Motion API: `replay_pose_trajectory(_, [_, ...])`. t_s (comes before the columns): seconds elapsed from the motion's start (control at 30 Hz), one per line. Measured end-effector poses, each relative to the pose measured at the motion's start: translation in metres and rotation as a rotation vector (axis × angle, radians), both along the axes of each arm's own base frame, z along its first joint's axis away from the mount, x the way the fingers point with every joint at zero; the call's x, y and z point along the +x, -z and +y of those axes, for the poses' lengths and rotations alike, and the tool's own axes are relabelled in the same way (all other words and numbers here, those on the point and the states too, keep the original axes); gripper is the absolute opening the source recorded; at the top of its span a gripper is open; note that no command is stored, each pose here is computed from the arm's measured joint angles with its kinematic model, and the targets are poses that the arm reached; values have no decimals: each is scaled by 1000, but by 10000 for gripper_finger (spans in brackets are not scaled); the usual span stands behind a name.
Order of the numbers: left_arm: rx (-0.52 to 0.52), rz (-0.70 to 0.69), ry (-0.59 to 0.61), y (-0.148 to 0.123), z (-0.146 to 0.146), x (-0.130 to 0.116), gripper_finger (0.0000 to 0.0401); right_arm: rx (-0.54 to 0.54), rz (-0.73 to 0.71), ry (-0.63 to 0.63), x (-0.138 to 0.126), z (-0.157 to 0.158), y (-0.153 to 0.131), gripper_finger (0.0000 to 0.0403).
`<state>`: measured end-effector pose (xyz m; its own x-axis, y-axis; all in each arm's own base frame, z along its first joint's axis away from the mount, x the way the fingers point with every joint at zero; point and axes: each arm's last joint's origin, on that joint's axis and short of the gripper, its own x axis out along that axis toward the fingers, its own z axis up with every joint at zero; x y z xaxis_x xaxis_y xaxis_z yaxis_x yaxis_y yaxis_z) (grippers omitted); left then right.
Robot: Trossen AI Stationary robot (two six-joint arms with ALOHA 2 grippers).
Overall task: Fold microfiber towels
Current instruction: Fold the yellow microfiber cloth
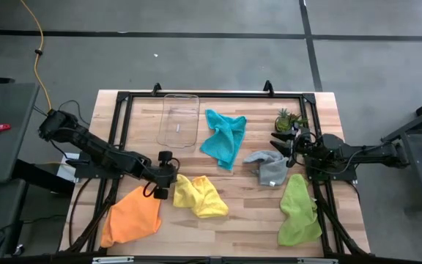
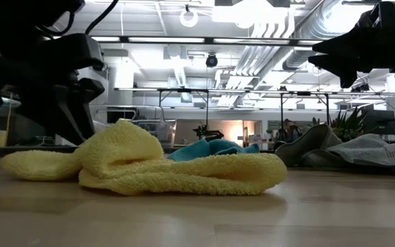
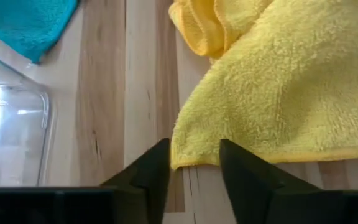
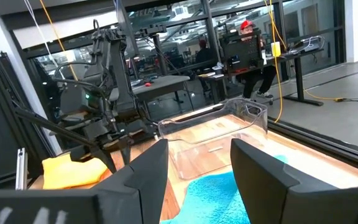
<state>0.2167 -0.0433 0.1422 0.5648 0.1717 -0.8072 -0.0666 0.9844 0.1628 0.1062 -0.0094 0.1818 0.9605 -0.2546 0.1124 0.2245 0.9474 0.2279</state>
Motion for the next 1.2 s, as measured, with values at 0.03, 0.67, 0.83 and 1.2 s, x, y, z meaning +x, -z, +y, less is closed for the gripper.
replay_pose_trajectory(0.03, [-11, 2, -2, 0, 2, 0, 152, 0, 0, 0, 0, 0, 0, 167])
replay_pose_trajectory(0.67, [-118, 95, 58, 12, 29, 7, 202, -1, 1, 0, 0, 0, 0, 167])
replay_pose_trajectory(0.83, [-105, 118, 67, 23, 29, 12, 202, -1, 1, 0, 0, 0, 0, 167])
replay_pose_trajectory(1.2, [-103, 120, 77, 27, 28, 15, 183, -1, 1, 0, 0, 0, 0, 167])
